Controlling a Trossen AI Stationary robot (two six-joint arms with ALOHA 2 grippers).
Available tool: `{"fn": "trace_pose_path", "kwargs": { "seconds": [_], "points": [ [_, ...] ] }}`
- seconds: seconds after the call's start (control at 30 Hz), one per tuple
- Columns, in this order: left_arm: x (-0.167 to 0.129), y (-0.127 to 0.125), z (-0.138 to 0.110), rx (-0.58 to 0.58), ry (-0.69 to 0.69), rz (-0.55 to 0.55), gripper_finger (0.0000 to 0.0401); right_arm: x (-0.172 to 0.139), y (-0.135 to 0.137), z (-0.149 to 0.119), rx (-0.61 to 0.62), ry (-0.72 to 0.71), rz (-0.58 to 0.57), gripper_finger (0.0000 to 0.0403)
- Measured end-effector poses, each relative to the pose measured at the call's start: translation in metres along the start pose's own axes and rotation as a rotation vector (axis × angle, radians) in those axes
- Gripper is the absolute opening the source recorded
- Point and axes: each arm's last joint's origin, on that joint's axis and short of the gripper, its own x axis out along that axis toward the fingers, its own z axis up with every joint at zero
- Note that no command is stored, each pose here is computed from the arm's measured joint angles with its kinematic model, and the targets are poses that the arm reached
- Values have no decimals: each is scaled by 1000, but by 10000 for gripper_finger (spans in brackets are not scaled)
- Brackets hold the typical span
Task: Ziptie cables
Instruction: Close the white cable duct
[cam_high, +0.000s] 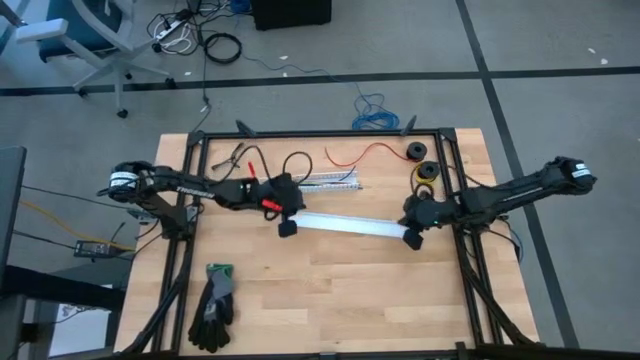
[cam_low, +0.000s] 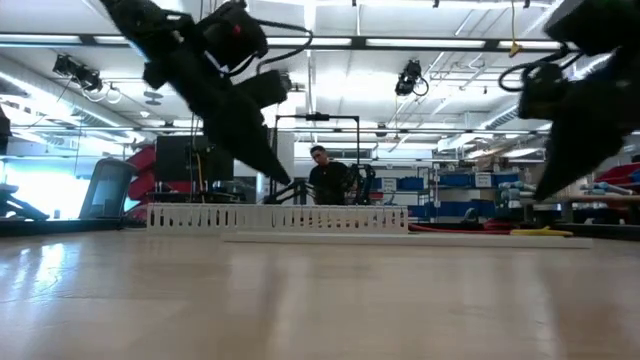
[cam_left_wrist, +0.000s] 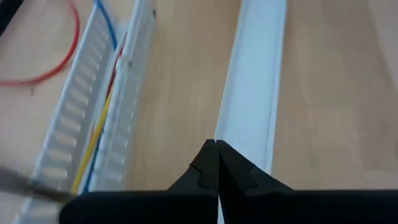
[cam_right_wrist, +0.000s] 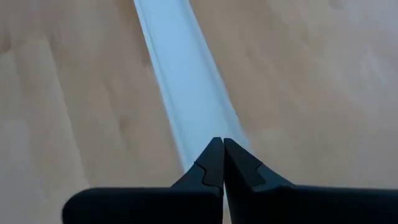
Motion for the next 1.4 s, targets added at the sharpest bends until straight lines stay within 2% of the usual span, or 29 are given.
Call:
{"fn": "trace_pose_path", "kwargs": {
  "seconds": [0.13,0.33,0.7,0.8,1.0,1.4],
  "points": [
    [4,-10,-25,-35,-1,-5,0,-19,3,-17,80,32,36,0],
    [5,-21,-48,-37,-30,-33,0,-30,17,-33,84,-27,73,0],
    [4,-21,-43,116,-134,-24,20,-10,34,-49,70,51,-27,0],
    [3,-21,-38,193,-150,-2,25,-3,37,-50,8,55,-41,0],
    [4,-18,-39,305,-118,109,47,12,46,-50,-189,55,-46,11],
    [4,-17,-42,313,-82,124,111,26,46,-47,-287,56,-92,28]
  ]
}}
